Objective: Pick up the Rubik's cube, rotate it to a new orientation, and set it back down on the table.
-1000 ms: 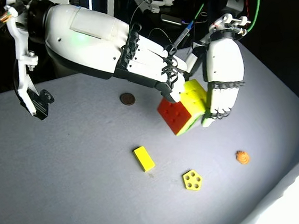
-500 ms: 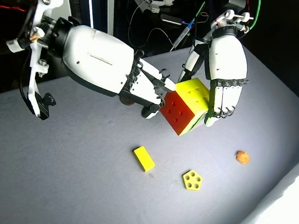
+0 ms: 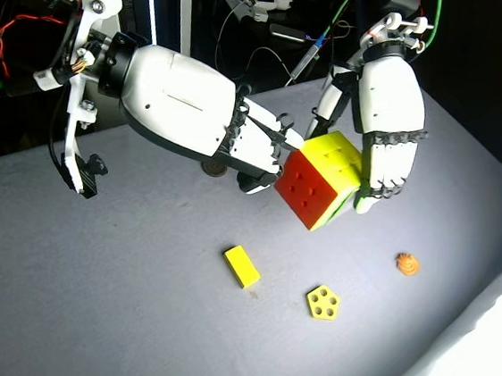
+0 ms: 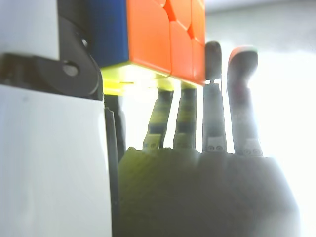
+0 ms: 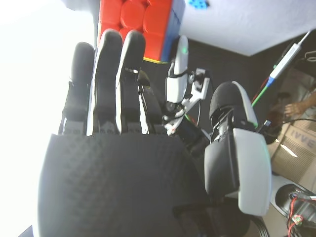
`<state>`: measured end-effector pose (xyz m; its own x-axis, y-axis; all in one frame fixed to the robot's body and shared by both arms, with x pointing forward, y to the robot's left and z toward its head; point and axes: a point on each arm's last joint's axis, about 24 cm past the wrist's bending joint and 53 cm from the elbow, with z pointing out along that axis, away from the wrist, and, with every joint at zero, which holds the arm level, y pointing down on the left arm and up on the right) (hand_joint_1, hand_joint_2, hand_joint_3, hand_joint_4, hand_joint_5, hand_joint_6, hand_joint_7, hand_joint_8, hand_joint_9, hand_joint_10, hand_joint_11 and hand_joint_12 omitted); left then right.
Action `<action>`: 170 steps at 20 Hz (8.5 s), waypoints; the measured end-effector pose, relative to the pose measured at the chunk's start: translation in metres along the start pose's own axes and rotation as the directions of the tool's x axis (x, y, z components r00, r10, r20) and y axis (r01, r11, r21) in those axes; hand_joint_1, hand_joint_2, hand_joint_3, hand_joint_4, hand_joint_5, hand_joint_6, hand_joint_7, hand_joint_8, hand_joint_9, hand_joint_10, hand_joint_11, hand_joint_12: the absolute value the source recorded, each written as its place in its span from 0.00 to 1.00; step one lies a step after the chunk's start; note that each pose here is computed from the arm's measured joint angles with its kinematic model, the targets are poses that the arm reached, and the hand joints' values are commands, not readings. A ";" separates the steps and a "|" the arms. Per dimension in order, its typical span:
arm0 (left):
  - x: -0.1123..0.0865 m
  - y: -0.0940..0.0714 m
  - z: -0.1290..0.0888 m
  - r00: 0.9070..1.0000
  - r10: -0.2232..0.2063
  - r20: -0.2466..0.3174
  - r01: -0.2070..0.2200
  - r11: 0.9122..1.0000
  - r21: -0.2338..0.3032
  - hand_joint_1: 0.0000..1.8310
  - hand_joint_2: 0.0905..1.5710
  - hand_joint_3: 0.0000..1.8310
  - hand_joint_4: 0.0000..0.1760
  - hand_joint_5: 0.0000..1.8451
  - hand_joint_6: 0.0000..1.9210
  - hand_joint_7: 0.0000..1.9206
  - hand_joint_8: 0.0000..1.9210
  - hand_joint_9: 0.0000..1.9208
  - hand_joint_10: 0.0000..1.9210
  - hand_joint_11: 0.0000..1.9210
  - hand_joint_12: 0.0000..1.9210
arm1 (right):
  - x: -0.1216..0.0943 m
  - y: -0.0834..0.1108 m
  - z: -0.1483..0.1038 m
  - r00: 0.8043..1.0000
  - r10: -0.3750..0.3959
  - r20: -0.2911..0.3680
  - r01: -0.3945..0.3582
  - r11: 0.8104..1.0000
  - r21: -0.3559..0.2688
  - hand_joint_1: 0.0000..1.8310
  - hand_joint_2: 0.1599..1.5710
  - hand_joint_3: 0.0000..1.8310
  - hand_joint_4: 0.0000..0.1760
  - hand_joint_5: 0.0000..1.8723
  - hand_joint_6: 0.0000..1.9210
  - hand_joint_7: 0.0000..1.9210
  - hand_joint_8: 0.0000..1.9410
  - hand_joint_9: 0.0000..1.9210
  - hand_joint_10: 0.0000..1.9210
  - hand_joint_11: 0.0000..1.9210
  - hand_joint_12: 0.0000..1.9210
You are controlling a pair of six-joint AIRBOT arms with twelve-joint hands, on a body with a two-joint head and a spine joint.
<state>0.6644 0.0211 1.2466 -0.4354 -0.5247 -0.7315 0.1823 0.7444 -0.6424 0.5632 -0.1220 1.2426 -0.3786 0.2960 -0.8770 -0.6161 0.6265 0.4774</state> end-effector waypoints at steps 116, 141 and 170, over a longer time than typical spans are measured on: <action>0.006 0.016 0.003 0.999 0.030 0.022 -0.030 1.000 -0.010 0.57 0.87 0.00 0.11 0.29 0.87 0.28 0.93 0.24 1.00 0.22 1.00 | 0.015 -0.020 0.012 0.986 0.163 -0.039 -0.157 0.978 0.138 0.05 0.74 0.00 0.00 0.04 0.00 0.06 0.00 0.03 0.09 0.00 0.50; 0.071 0.058 0.013 0.995 0.096 -0.010 -0.095 0.994 0.061 0.59 0.85 0.00 0.05 0.32 0.81 0.31 0.90 0.25 1.00 0.22 1.00 | 0.018 -0.016 0.015 0.985 0.167 -0.042 -0.161 0.979 0.122 0.04 0.75 0.00 0.00 0.00 0.00 0.01 0.00 0.02 0.00 0.00 0.05; 0.047 0.039 -0.008 0.990 0.132 -0.037 -0.128 0.987 0.098 0.18 0.50 0.00 0.38 0.00 0.00 0.00 0.00 0.00 0.00 0.02 0.01 | 0.028 -0.016 0.014 0.983 0.172 -0.067 -0.163 0.978 0.131 0.07 0.75 0.00 0.00 0.00 0.00 0.03 0.00 0.03 0.00 0.00 0.00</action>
<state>0.6443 0.0286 1.1886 -0.4402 -0.4057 -0.8010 0.3221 0.7614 -0.5626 0.5720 -0.1135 1.2100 -0.5245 0.3507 -0.7758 -0.4502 0.6592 0.6023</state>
